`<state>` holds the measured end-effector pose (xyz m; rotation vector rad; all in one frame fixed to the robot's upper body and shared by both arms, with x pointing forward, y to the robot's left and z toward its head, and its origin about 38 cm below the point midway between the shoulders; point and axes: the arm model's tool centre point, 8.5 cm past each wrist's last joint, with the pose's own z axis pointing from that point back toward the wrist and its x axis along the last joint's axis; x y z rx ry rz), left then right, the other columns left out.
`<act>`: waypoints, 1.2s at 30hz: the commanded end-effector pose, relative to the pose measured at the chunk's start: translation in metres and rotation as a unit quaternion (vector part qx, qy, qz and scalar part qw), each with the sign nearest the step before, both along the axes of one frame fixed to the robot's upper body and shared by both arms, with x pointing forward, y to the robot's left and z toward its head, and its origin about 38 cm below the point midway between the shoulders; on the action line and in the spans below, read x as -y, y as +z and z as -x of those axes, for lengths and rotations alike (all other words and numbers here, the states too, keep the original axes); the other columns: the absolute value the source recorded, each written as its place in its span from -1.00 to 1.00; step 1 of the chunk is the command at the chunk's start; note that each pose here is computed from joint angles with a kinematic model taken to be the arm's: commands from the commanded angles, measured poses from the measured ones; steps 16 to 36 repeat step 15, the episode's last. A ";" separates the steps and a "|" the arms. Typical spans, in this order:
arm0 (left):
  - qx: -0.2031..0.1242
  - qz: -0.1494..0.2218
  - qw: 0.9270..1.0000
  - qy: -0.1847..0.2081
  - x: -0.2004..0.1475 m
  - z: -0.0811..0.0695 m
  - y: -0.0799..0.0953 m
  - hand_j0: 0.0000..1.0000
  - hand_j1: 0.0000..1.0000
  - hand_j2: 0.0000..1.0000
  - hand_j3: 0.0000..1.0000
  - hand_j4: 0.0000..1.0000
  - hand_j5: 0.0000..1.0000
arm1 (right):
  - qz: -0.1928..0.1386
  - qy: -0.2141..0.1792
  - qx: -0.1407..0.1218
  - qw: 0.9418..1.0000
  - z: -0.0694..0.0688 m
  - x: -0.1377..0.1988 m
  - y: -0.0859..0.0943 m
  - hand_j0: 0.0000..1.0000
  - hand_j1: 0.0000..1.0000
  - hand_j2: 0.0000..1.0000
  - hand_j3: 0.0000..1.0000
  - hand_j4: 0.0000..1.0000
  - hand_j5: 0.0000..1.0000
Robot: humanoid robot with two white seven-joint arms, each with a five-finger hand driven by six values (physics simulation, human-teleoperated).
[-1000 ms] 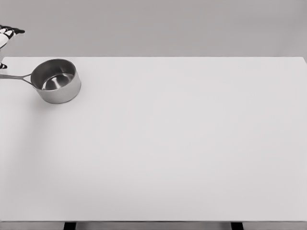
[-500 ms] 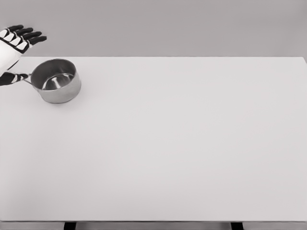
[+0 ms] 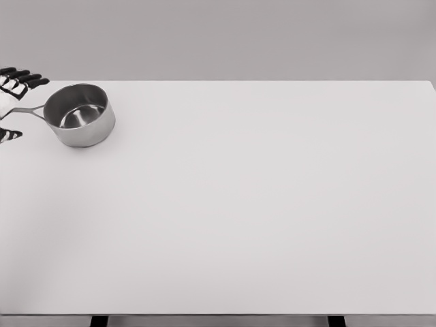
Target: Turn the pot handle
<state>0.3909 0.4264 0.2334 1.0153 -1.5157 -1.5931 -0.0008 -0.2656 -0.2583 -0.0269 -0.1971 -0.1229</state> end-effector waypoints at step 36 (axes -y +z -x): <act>-0.061 -0.027 0.979 -0.194 0.152 0.014 -0.043 1.00 1.00 1.00 1.00 1.00 1.00 | 0.000 0.000 0.000 1.000 0.000 0.000 0.000 1.00 1.00 1.00 1.00 1.00 1.00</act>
